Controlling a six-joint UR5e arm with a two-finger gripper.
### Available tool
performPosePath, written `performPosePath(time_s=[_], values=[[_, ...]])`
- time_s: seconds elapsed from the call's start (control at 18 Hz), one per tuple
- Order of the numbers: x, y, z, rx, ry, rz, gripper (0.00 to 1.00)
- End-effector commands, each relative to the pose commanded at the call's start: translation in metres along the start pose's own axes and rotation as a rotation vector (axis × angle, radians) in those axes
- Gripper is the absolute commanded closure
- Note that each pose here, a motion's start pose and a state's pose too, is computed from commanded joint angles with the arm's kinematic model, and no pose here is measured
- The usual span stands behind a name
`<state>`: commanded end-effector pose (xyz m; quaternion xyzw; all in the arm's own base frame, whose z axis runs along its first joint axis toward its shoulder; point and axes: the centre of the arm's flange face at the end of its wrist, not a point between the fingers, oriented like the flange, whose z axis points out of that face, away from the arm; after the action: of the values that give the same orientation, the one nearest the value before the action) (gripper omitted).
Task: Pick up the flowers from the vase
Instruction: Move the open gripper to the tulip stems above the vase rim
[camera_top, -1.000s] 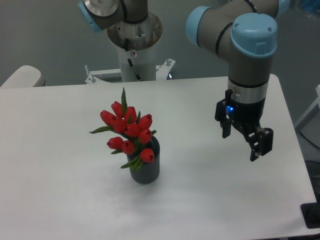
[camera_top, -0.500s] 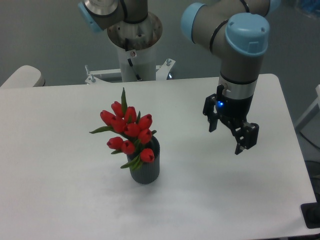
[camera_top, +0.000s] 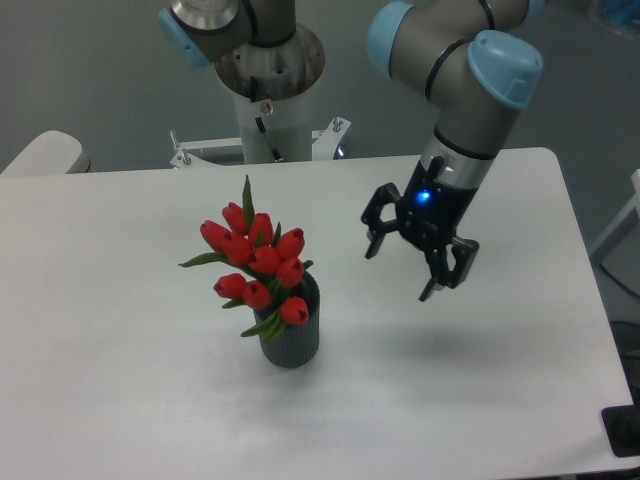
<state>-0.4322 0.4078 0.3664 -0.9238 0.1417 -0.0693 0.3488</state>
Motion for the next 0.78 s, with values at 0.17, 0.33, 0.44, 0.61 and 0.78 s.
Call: performPosePath(time_s=[0.17,0.33,0.44,0.61,0.78], values=[[0.014,-0.001,0.014,0.041,0.034,0.002,0.00],[0.027,0.003,0.024,0.082,0.063,-0.011,0.00],[0.035,0.006,0.033,0.133,0.089,-0.030,0.00],[0.042,0.006,0.039,0.189,0.105,-0.025,0.00],[0.055,0.000,0.046,0.189,0.117,-0.007,0.00]])
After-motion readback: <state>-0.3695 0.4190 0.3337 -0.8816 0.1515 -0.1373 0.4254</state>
